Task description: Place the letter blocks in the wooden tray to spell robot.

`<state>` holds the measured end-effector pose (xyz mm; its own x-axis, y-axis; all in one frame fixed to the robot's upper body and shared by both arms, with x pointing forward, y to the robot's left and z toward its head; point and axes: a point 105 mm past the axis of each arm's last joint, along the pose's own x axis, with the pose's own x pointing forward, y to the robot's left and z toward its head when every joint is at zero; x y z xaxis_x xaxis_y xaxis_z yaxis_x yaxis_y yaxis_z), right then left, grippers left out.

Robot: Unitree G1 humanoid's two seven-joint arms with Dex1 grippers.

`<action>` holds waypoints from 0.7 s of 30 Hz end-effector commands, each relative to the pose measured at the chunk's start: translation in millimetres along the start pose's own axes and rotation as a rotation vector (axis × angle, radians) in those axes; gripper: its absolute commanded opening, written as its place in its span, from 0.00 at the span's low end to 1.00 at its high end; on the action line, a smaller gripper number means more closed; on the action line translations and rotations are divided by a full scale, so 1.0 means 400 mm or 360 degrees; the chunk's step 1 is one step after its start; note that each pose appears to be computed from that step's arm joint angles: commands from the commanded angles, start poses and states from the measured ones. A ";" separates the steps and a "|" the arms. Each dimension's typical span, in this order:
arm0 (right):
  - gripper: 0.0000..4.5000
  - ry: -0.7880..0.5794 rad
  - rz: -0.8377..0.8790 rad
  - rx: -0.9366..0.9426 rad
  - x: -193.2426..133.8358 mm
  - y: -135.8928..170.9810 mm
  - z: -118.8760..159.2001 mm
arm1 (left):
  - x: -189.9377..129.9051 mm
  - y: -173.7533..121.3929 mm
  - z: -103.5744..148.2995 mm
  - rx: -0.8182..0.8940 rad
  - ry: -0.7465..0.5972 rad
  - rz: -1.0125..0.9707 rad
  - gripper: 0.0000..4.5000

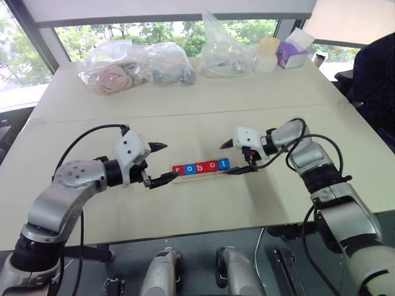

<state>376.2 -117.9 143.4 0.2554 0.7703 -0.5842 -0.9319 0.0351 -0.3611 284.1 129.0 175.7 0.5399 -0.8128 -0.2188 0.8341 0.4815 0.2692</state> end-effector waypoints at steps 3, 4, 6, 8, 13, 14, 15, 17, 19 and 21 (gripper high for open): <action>0.99 0.0015 -0.0226 -0.0075 -0.061 -0.054 0.011 | -0.004 -0.005 0.028 0.0053 -0.0053 -0.0003 1.00; 0.99 0.0041 -0.0265 -0.0074 -0.067 -0.061 0.000 | -0.004 -0.005 0.028 0.0052 -0.0054 -0.0005 1.00; 0.99 0.0073 -0.0299 -0.0071 -0.071 -0.066 -0.015 | -0.004 -0.005 0.027 0.0053 -0.0053 -0.0008 1.00; 0.99 0.0082 -0.0300 -0.0071 -0.068 -0.064 -0.023 | -0.003 -0.005 0.027 0.0054 -0.0054 -0.0012 1.00; 0.99 0.0089 -0.0292 -0.0083 -0.051 -0.056 -0.034 | -0.002 -0.004 0.030 0.0060 -0.0057 -0.0018 1.00; 0.99 0.0089 -0.0290 -0.0084 -0.048 -0.055 -0.035 | -0.002 -0.004 0.030 0.0061 -0.0056 -0.0018 1.00; 0.99 0.0088 -0.0289 -0.0085 -0.046 -0.054 -0.035 | -0.002 -0.004 0.030 0.0062 -0.0055 -0.0019 1.00; 0.99 0.0083 -0.0282 -0.0085 -0.041 -0.052 -0.034 | -0.004 -0.004 0.030 0.0062 -0.0053 -0.0019 1.00; 0.99 0.0075 -0.0275 -0.0087 -0.035 -0.052 -0.031 | -0.005 -0.004 0.030 0.0062 -0.0051 -0.0017 1.00; 0.99 0.0068 -0.0260 -0.0092 -0.028 -0.049 -0.028 | -0.006 -0.004 0.030 0.0061 -0.0050 -0.0015 1.00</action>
<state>392.6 -137.5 139.0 0.4040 0.7197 -0.5646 -0.8767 0.1284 -0.4637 283.5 128.4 176.0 0.5330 -0.8170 -0.2200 0.8382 0.4743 0.2694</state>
